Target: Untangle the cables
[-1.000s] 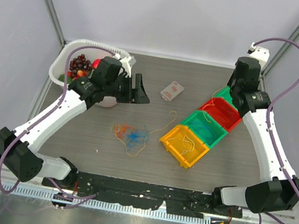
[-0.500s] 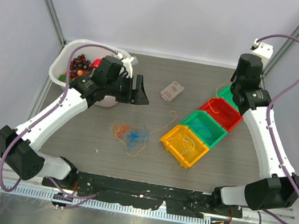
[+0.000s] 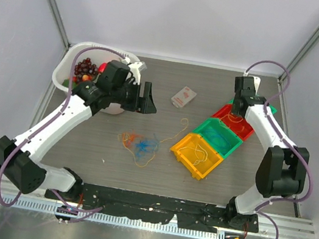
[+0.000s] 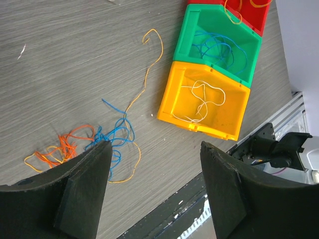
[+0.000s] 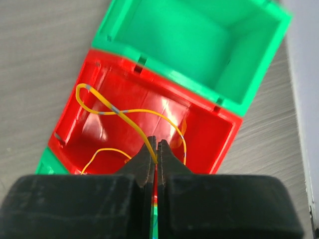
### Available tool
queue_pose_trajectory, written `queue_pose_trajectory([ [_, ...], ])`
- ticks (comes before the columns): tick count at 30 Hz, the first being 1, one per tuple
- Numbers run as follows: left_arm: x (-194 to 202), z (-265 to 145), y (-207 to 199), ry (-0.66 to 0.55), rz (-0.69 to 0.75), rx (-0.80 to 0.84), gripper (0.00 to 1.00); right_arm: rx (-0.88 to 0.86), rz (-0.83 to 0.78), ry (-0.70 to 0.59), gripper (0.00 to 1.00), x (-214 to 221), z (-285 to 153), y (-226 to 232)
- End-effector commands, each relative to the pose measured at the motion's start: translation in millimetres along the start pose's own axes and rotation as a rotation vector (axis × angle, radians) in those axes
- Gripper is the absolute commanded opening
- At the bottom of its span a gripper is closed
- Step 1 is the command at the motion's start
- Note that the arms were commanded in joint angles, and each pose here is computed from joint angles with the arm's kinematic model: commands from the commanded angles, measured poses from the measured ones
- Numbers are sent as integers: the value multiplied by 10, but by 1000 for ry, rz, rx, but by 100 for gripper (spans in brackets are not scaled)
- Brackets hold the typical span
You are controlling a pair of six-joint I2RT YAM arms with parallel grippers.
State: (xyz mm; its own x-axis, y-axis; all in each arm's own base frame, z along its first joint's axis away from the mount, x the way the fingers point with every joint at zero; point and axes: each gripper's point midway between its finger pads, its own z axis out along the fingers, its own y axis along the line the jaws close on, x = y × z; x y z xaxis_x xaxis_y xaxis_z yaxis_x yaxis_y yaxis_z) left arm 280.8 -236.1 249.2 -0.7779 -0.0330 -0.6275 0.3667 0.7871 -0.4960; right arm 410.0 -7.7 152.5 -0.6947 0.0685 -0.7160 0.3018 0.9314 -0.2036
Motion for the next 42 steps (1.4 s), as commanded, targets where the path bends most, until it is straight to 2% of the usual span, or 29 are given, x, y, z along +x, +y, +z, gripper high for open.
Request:
queue_pose_trajectory([
  [1,-136,-185,-102,-62,44,26,75,-100,-29,199,1,361,74,170],
  [6,-76,-207,-98,-54,38,31,75,-117,-61,320,1,650,231,240],
  [11,-33,-274,-69,-49,35,17,75,-14,-73,336,1,737,491,84],
  [14,-19,-321,-62,-50,35,12,76,29,-15,349,1,708,605,-74],
  [20,10,-350,-34,-49,27,0,76,6,-4,355,1,655,655,-43],
  [23,17,-346,-33,-39,8,-6,76,-24,13,351,13,565,599,3],
  [24,30,-346,-29,-33,-5,-10,76,-42,27,345,16,506,554,33],
  [26,77,-335,-6,-14,-32,-23,77,-68,54,325,32,391,407,47],
  [30,231,-303,57,26,-108,-47,77,-111,88,291,45,208,87,14],
  [35,497,-266,181,60,-216,-86,76,-162,99,244,54,102,-286,0],
  [36,557,-254,227,66,-234,-101,76,-185,102,214,63,47,-410,26],
  [38,669,-227,291,82,-257,-117,76,-291,69,179,64,48,-678,325],
  [42,908,-169,411,122,-334,-155,76,-600,-25,89,64,235,-1456,1246],
])
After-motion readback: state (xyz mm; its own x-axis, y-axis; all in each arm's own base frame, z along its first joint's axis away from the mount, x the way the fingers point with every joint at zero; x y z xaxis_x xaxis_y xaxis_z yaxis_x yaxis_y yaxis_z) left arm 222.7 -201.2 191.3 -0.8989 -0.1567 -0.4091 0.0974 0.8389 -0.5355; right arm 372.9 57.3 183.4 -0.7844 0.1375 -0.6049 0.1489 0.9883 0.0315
